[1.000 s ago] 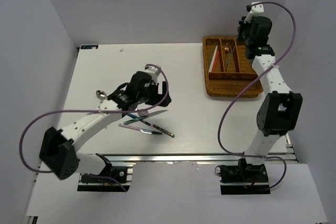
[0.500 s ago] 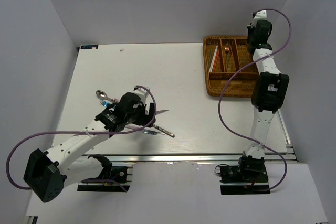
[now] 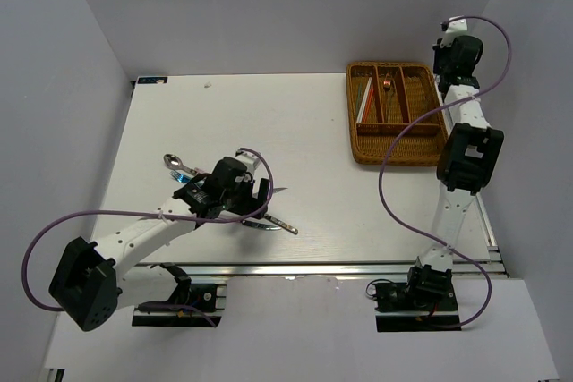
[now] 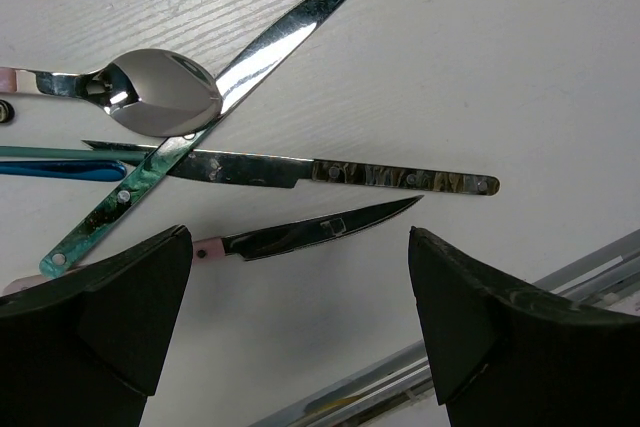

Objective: Sort the eating utensils into containers

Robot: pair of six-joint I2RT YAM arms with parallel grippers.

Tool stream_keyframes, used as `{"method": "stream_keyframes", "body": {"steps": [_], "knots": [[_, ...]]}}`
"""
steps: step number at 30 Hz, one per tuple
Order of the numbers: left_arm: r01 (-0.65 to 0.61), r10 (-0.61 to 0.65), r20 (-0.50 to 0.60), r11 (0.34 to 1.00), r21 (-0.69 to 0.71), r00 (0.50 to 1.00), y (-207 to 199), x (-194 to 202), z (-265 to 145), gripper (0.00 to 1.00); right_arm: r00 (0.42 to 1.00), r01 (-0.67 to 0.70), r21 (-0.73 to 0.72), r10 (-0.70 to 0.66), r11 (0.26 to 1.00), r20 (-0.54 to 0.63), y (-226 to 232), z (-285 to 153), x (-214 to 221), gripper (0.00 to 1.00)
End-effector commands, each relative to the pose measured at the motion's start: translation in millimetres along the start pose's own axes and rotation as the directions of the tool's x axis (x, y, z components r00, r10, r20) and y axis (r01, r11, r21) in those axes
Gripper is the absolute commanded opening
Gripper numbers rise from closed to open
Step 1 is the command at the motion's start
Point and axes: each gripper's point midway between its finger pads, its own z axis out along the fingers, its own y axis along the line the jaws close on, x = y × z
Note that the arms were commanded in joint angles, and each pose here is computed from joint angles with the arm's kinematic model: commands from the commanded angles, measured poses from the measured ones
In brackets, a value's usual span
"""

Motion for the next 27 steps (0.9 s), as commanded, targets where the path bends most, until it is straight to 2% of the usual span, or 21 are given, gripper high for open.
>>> {"method": "stream_keyframes", "body": {"steps": [1, 3, 5, 6, 8, 9, 11, 14, 15, 19, 21, 23, 24, 25, 26, 27], "knots": [[-0.004, 0.004, 0.045, 1.0, 0.01, 0.999, -2, -11, -7, 0.98, 0.999, 0.028, -0.096, -0.024, 0.995, 0.045, 21, 4, -3, 0.0], [0.0, 0.0, 0.054, 1.0, -0.004, 0.999, 0, -12, -8, 0.98, 0.999, 0.021, -0.099, -0.018, 0.995, 0.03, 23, 8, 7, 0.03], [0.01, -0.008, 0.074, 1.0, -0.02, 0.997, 3, -16, -12, 0.98, 1.0, 0.013, -0.082, -0.012, 0.997, 0.016, 21, 12, 12, 0.14], [0.019, -0.014, 0.09, 0.998, -0.054, 0.996, 9, -18, -13, 0.98, 1.0, 0.011, -0.074, -0.01, 0.997, 0.011, 20, 13, 15, 0.3], [0.05, -0.038, 0.11, 0.992, -0.113, 0.993, 19, -20, -16, 0.98, 1.0, -0.006, -0.048, 0.007, 0.999, 0.002, 16, 13, 18, 0.52], [0.072, -0.047, 0.146, 0.982, -0.172, 0.988, 30, -25, -20, 0.98, 1.0, -0.012, -0.042, 0.012, 0.999, 0.004, 16, 14, 17, 0.7], [0.123, -0.083, 0.18, 0.967, -0.224, 0.98, 39, -29, -24, 0.98, 0.999, -0.049, -0.026, 0.049, 0.998, 0.011, 13, 14, 11, 0.89], [0.196, -0.13, 0.224, 0.933, -0.303, 0.966, 55, -33, -30, 0.98, 0.996, -0.09, -0.023, 0.09, 0.996, 0.022, 13, 13, 0, 0.89], [0.226, -0.153, 0.236, 0.919, -0.322, 0.96, 58, -36, -31, 0.98, 0.992, -0.117, -0.017, 0.118, 0.993, 0.046, 11, 12, -15, 0.89], [0.31, -0.194, 0.271, 0.81, -0.498, 0.943, 96, -38, -42, 0.98, 0.979, -0.17, 0.011, 0.168, 0.985, 0.112, 27, -4, -69, 0.89], [0.363, -0.229, 0.303, 0.767, -0.529, 0.925, 108, -44, -48, 0.98, 0.97, -0.219, 0.006, 0.217, 0.976, 0.111, 41, -13, -83, 0.89], [0.381, -0.237, 0.313, 0.734, -0.562, 0.92, 117, -45, -52, 0.98, 0.956, -0.267, -0.021, 0.268, 0.963, 0.122, 65, -37, -113, 0.89], [0.413, -0.253, 0.343, 0.718, -0.56, 0.905, 119, -52, -56, 0.98, 0.953, -0.293, -0.037, 0.295, 0.955, 0.069, 82, -43, -99, 0.89], [0.427, -0.261, 0.354, 0.707, -0.563, 0.898, 120, -54, -58, 0.98, 0.941, -0.32, -0.1, 0.329, 0.942, 0.079, 113, -67, -126, 0.89], [0.454, -0.261, 0.388, 0.676, -0.581, 0.884, 125, -59, -64, 0.98, 0.942, -0.324, -0.121, 0.332, 0.938, 0.05, 131, -80, -125, 0.89], [0.515, -0.292, 0.439, 0.642, -0.568, 0.849, 126, -64, -67, 0.98, 0.947, -0.316, -0.146, 0.321, 0.937, 0.013, 165, -96, -125, 0.89]]}}
